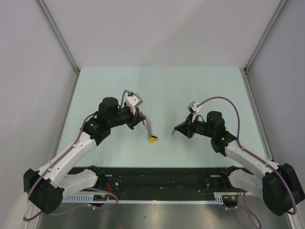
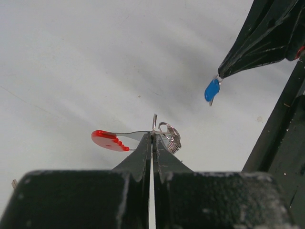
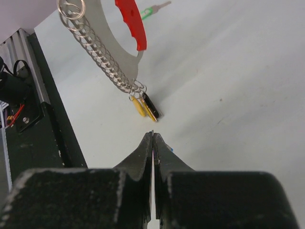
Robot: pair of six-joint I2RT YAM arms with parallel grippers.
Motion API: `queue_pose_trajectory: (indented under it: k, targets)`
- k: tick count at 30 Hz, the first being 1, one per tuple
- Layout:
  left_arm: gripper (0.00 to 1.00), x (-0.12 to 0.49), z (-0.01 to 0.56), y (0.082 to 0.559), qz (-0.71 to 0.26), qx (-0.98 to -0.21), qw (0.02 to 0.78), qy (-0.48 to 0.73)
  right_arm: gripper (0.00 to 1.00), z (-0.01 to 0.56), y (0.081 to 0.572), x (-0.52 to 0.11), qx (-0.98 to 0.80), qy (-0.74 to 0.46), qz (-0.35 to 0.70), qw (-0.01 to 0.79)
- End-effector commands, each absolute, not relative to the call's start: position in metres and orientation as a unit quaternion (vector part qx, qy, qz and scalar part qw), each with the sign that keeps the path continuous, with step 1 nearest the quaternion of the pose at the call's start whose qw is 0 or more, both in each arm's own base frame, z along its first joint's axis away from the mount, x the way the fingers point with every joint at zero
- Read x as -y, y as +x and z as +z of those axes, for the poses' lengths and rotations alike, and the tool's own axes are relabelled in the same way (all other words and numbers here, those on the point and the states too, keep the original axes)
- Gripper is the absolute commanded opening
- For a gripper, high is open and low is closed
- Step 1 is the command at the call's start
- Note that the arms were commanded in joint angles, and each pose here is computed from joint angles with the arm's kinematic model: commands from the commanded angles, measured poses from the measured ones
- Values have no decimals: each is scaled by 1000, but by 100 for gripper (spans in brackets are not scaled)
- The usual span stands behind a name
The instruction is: Put the keys on the keyring
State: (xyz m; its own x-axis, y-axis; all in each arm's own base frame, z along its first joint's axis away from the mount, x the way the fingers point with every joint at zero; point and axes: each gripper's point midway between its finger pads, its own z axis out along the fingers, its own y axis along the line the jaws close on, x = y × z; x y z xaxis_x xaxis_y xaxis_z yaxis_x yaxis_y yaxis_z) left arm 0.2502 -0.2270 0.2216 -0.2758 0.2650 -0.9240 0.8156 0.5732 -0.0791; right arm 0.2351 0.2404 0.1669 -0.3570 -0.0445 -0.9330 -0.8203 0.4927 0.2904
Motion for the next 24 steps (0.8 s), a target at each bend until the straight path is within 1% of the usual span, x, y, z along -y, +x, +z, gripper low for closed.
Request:
queue_pose_trajectory:
  k: [1, 6, 11, 15, 16, 20, 24]
  targets:
    - [1, 223, 255, 261, -269, -724, 524, 358, 0, 158, 248, -246, -748, -234, 403, 473]
    - [0, 220, 249, 265, -258, -735, 519, 351, 0, 131, 265, -228, -809, -133, 343, 458]
    - [0, 221, 248, 265, -259, -738, 516, 351, 0, 109, 273, -182, -858, -9, 255, 446]
    - [0, 220, 247, 266, -258, -741, 515, 347, 0, 113, 274, -143, -861, 56, 183, 471]
    - [0, 220, 247, 266, -258, -742, 513, 346, 0, 115, 275, -127, -858, 79, 151, 484]
    - [0, 220, 246, 267, -257, -744, 512, 344, 0, 110, 277, -106, -861, 102, 108, 487]
    - [0, 218, 244, 269, -251, -748, 511, 340, 0, 88, 272, -113, -885, 93, 107, 444]
